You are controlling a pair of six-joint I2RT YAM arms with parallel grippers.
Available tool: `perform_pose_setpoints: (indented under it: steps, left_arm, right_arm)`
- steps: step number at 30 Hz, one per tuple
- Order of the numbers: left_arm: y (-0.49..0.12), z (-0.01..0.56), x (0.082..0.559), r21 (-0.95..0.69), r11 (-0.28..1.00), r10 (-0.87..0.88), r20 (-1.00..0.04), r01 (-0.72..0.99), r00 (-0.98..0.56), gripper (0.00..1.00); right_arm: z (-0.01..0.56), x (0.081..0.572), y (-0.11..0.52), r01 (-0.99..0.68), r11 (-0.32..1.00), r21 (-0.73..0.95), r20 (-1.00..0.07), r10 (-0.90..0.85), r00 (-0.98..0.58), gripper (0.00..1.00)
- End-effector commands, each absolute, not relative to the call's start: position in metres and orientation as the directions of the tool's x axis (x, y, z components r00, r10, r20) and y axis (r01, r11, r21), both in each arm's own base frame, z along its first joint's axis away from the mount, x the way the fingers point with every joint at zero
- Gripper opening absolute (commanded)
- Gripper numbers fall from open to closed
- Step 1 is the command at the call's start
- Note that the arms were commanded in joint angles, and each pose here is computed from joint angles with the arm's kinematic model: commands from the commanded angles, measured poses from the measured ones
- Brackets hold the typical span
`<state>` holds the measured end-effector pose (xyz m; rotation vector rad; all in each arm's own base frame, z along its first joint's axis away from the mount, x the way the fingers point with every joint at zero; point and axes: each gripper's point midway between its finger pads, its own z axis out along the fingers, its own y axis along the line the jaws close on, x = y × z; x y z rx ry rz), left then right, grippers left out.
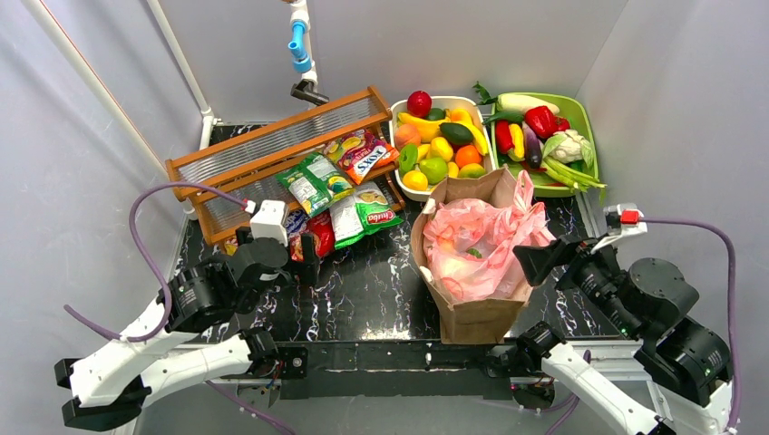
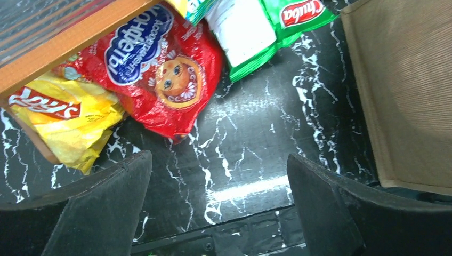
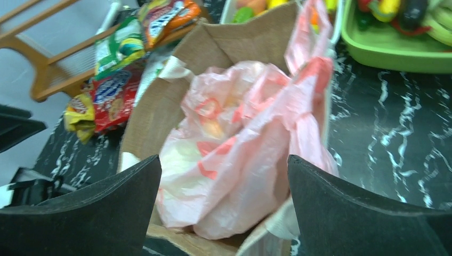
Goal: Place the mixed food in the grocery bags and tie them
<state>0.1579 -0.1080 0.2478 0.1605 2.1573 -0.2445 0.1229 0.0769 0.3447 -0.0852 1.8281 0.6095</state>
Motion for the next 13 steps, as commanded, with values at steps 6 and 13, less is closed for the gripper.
perform_pose_setpoints:
  steps: [6,13]
  left_arm:
    - [-0.064,0.216,0.152,-0.025,0.989,0.054,-0.853,0.144,-0.518,0.98]
    - [-0.042,0.218,0.146,-0.098,0.99,-0.039,-0.889,0.105,-0.457,0.98]
  right_arm:
    - [0.316,0.114,0.044,-0.236,0.901,0.364,-0.905,0.282,-0.319,0.94]
    - [0.329,0.117,0.053,-0.271,0.873,0.405,-0.899,0.328,-0.29,0.95]
